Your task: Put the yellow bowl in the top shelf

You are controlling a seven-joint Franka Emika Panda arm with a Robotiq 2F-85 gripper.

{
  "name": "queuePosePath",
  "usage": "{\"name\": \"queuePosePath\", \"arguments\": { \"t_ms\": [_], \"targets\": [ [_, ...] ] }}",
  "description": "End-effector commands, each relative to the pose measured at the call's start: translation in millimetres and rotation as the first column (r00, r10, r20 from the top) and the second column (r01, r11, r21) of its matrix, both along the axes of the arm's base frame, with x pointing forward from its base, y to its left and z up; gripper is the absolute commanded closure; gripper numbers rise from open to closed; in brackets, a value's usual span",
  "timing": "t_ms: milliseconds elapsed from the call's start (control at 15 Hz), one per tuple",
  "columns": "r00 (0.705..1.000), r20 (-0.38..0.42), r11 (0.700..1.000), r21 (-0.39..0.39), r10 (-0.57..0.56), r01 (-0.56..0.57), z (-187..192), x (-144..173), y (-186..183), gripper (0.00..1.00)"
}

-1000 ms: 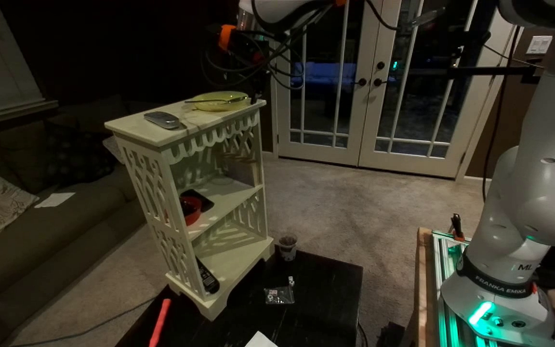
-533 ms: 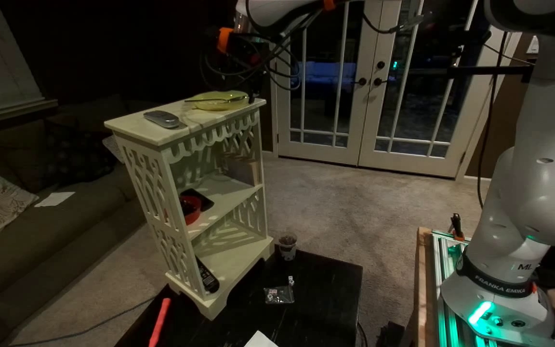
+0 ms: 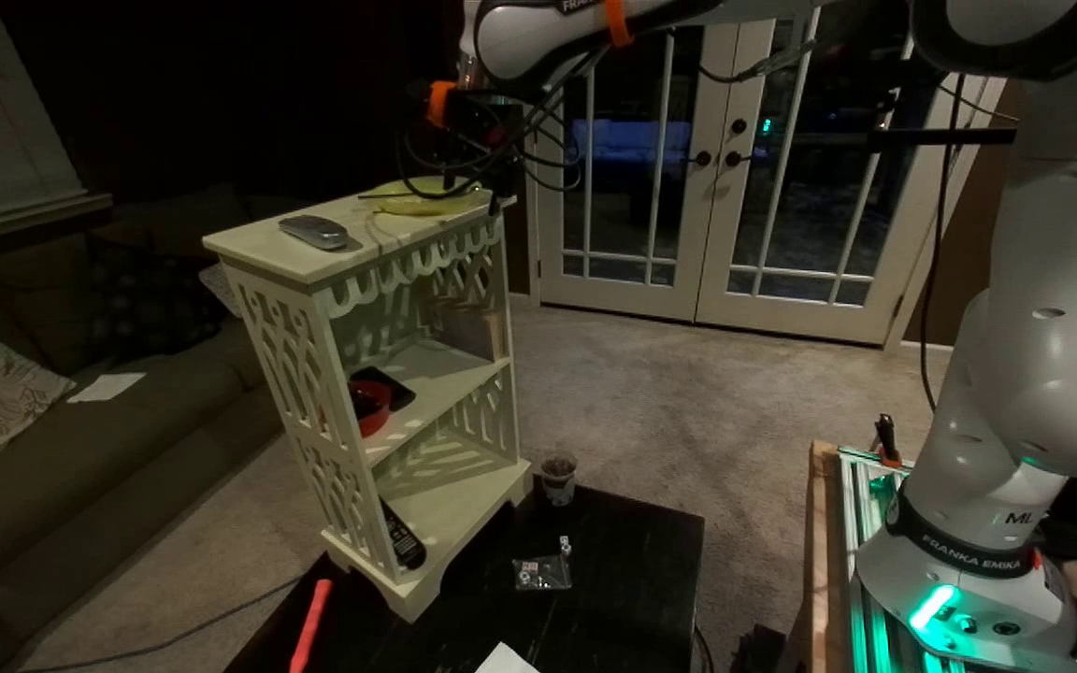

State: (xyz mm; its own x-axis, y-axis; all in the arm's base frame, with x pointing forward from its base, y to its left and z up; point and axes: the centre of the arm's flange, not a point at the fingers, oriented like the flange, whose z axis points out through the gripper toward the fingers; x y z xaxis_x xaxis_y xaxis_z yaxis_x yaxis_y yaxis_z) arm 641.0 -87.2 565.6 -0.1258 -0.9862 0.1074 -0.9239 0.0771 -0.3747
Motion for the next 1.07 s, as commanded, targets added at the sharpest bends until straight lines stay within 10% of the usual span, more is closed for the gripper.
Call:
{"name": "queuePosePath", "arguments": {
  "t_ms": [0,267,667,1000],
  "targets": [
    [1.000,0.023,1.000,0.011,0.010,-0.010,12,19,-3,0.08],
    [0.999,0.032,1.000,-0.001,0.016,-0.016,25,24,-1,0.05],
    [1.000,-0.001,1.000,0.001,0.017,-0.017,12,33,1,0.31],
    [0.999,-0.035,1.000,-0.006,0.010,-0.010,7,34,0,0.78]
  ]
}}
